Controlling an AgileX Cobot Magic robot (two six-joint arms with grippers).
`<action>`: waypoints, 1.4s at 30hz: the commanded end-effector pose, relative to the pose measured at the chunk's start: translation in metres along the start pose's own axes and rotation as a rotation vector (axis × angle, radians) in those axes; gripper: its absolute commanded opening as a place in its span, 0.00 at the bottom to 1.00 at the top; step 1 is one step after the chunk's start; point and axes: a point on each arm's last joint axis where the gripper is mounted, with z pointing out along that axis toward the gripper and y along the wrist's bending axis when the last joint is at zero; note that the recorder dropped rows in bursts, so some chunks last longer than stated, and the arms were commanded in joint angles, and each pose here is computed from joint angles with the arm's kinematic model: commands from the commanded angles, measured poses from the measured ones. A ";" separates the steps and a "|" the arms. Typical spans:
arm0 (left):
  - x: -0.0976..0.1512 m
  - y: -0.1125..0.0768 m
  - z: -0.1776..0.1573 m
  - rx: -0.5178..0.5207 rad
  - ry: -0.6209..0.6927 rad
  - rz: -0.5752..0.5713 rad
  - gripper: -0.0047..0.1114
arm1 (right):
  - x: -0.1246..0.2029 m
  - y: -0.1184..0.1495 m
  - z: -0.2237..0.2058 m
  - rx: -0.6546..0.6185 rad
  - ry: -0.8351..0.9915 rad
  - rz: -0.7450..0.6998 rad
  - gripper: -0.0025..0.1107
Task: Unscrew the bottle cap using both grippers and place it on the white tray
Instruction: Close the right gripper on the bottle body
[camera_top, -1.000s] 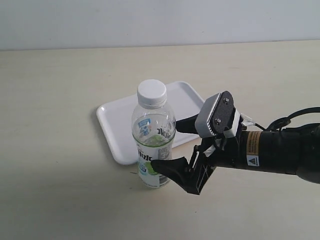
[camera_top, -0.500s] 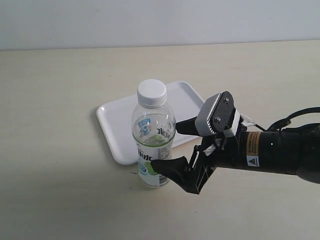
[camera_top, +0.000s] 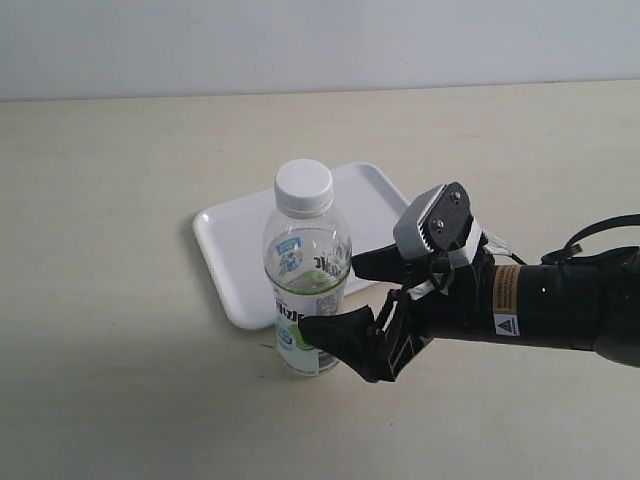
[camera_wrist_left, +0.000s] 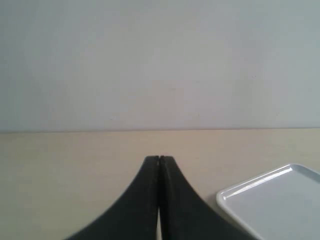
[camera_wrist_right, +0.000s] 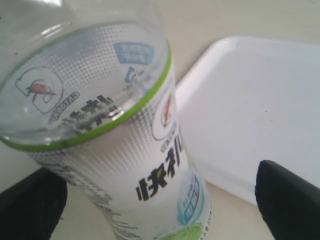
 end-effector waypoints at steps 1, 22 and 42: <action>-0.002 0.000 -0.001 0.007 -0.018 0.000 0.04 | -0.001 0.000 0.001 -0.012 0.004 -0.026 0.95; -0.002 0.000 -0.001 0.007 -0.018 0.000 0.04 | -0.008 0.005 0.001 -0.058 -0.079 -0.286 0.95; -0.002 0.000 -0.001 0.007 -0.018 0.000 0.04 | -0.014 0.006 0.005 -0.116 -0.072 -0.288 0.95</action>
